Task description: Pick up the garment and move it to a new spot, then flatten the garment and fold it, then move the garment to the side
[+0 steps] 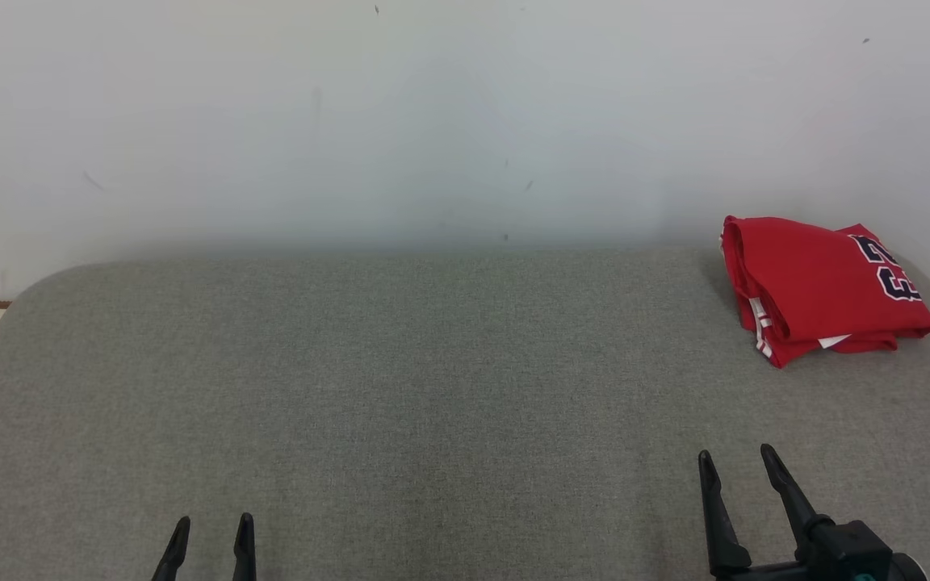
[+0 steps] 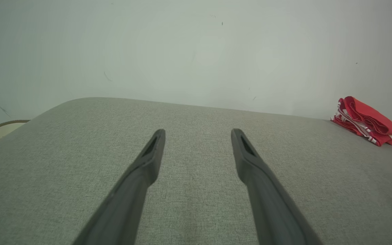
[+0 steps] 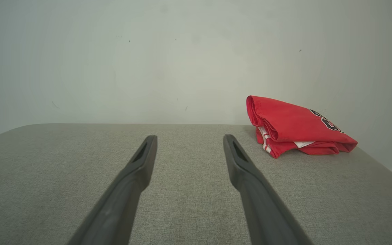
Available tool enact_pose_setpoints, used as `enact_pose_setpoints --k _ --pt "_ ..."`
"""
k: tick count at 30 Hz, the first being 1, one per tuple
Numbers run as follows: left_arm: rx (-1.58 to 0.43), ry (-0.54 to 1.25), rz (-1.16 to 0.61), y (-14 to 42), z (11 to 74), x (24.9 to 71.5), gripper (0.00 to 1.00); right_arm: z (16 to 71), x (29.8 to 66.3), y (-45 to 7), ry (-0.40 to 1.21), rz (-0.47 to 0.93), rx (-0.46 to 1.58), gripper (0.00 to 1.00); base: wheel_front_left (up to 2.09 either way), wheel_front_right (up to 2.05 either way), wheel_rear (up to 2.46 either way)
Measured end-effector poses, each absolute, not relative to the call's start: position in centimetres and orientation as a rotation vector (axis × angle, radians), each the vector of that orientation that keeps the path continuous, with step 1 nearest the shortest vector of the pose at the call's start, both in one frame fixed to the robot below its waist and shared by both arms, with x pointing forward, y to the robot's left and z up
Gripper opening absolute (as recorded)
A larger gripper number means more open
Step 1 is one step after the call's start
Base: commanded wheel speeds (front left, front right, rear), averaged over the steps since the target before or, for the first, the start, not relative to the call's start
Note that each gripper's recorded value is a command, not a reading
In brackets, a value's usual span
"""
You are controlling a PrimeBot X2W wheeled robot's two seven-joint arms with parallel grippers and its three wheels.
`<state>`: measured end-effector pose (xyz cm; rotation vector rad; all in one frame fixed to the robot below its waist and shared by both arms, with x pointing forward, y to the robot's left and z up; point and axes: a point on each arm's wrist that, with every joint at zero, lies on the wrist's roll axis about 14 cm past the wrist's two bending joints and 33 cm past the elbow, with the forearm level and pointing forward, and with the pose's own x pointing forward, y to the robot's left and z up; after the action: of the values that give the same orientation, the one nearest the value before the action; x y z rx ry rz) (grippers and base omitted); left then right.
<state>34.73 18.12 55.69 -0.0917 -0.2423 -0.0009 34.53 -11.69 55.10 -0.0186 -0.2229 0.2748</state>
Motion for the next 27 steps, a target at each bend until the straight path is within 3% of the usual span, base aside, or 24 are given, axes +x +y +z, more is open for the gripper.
enact_pose_setpoints --k 14,15,27 --pt "-0.092 -0.248 -0.002 18.2 55.9 34.7 1.0 55.0 34.5 -11.9 -0.22 0.266 -0.018 1.0 0.0 0.0 0.0" --pt "-0.092 -0.244 -0.001 18.1 55.8 34.7 0.0 54.9 34.5 -11.9 -0.215 0.266 -0.018 0.0 0.0 0.0 0.0" --pt "-0.234 -0.116 0.028 18.7 52.3 34.8 0.0 51.6 34.4 -13.2 -0.089 0.216 0.137 0.0 0.0 0.0 0.0"
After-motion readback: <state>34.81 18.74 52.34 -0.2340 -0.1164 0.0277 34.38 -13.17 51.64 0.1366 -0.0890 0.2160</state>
